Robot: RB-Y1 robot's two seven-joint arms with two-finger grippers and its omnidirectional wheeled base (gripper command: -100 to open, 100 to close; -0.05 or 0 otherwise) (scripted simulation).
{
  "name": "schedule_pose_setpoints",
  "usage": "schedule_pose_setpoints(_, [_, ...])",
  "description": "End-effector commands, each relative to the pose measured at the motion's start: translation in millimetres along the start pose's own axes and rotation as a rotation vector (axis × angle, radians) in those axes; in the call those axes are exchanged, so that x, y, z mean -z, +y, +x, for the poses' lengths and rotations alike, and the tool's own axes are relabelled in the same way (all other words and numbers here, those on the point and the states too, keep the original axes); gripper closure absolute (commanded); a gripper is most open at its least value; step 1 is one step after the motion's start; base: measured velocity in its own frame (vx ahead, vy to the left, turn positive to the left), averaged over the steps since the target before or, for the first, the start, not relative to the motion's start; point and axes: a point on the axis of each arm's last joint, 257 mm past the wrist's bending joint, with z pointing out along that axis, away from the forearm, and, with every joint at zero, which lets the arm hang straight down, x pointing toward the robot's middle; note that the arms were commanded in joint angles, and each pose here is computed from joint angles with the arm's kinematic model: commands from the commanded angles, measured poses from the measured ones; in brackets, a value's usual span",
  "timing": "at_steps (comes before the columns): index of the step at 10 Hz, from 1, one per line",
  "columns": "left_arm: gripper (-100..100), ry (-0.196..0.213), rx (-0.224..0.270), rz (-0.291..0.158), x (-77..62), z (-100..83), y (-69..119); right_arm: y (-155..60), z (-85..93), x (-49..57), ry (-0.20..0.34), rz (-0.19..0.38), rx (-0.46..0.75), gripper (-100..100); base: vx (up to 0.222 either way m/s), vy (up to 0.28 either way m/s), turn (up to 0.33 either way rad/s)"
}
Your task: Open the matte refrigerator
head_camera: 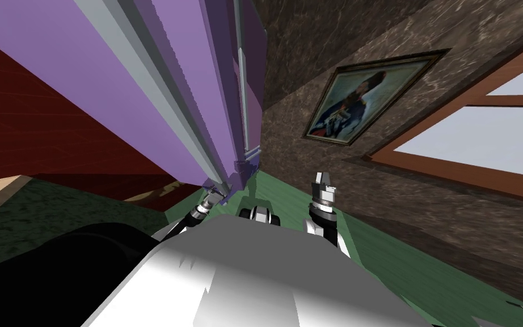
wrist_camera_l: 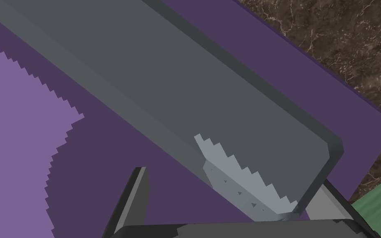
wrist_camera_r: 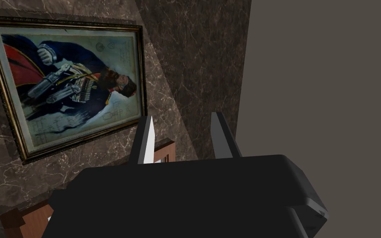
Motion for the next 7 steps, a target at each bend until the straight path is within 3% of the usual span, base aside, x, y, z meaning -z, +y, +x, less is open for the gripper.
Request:
schedule_pose_setpoints(1, [-100, 0.056, 0.011, 0.038, -10.8, 13.7, -21.8, 0, 0.0, 0.0, 0.000, 0.000, 0.000, 0, 0.004, -0.028, 0.043])
schedule_pose_setpoints(4, [-100, 0.056, 0.011, 0.038, -10.8, 13.7, -21.8, 0, 0.0, 0.0, 0.000, 0.000, 0.000, 0, 0.006, -0.010, 0.009])
schedule_pose_setpoints(5, [-100, -0.002, 0.001, -0.014, 4.9, 0.1, -5.1, 0, 0.0, 0.0, 0.000, 0.000, 0.000, 0, -0.001, 0.000, 0.016])
schedule_pose_setpoints(6, [0, -0.012, 0.002, -0.021, 7.7, -2.2, -2.8, 0, 0.0, 0.0, 0.000, 0.000, 0.000, 0, -0.003, 0.004, 0.012])
schedule_pose_setpoints(7, [0, -0.021, 0.002, -0.027, 9.7, -4.4, -0.8, 0, 0.0, 0.0, 0.000, 0.000, 0.000, 0, -0.001, 0.005, 0.005])
